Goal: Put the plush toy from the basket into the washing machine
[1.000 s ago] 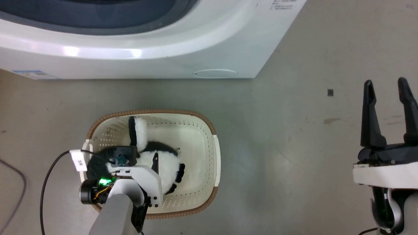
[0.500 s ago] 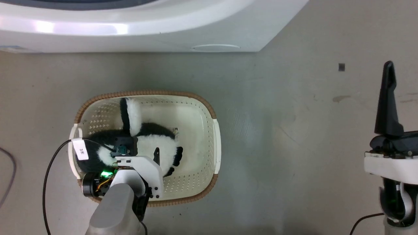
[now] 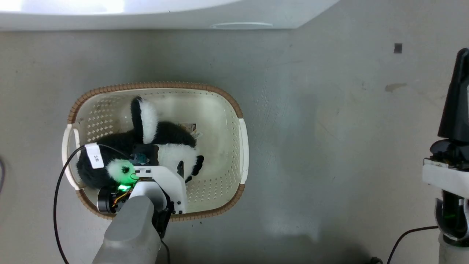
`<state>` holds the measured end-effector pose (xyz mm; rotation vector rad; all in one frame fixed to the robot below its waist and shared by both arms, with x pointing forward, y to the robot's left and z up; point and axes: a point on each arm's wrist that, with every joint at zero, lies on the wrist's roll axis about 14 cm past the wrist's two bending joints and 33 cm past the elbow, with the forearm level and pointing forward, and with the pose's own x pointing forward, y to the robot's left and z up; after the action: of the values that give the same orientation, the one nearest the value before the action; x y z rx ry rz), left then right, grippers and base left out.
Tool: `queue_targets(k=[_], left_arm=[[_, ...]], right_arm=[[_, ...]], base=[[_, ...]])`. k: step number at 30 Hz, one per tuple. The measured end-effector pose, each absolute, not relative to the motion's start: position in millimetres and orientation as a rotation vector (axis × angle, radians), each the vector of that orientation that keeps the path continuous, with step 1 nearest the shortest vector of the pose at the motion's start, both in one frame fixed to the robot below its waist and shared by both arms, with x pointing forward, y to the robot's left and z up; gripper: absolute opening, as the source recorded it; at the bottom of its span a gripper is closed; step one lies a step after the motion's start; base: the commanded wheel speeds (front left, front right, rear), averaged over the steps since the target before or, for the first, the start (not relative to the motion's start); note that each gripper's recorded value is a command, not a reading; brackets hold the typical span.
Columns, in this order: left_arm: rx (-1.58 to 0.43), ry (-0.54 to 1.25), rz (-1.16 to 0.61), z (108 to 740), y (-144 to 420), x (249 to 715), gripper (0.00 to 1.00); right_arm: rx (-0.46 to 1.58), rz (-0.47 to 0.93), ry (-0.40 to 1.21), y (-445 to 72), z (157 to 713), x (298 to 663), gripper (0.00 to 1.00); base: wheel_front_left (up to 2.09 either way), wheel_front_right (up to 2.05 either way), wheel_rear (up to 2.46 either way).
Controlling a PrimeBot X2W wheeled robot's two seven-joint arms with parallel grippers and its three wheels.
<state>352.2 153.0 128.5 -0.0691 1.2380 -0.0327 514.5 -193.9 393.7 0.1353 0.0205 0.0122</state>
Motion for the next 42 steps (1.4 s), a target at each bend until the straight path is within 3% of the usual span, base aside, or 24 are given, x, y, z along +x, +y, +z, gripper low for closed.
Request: queue_targets(k=[21, 28, 29, 30, 31, 42], left_arm=[[-0.088, 1.403, -0.017, 76.8, 149.8, 321.8, 1.0], [-0.08, 1.38, -0.018, 75.7, 150.8, 325.3, 1.0], [-0.082, 1.38, -0.014, 76.3, 151.1, 325.2, 0.85], [-0.08, 1.379, -0.016, 77.0, 151.0, 325.5, 0.37], [-0.076, 1.369, -0.022, 77.8, 150.8, 327.4, 0.0], [-0.092, 1.272, -0.079, 97.8, 142.6, 347.9, 0.0]], right_arm=[[0.13, -0.038, -0.003, -210.4, 358.6, 531.0, 1.0], [0.133, -0.044, -0.03, -212.4, 362.9, 534.6, 1.0], [0.133, -0.044, -0.032, -212.3, 363.9, 534.7, 1.0], [0.134, -0.043, -0.035, -212.2, 365.0, 534.9, 1.0], [0.134, -0.043, -0.037, -212.0, 366.0, 535.0, 1.0], [0.14, -0.041, -0.088, -212.2, 392.6, 536.0, 1.0]], base=[[0.0, 0.0, 0.0], [0.0, 0.0, 0.0], [0.0, 0.0, 0.0], [0.0, 0.0, 0.0], [0.0, 0.0, 0.0], [0.0, 0.0, 0.0]])
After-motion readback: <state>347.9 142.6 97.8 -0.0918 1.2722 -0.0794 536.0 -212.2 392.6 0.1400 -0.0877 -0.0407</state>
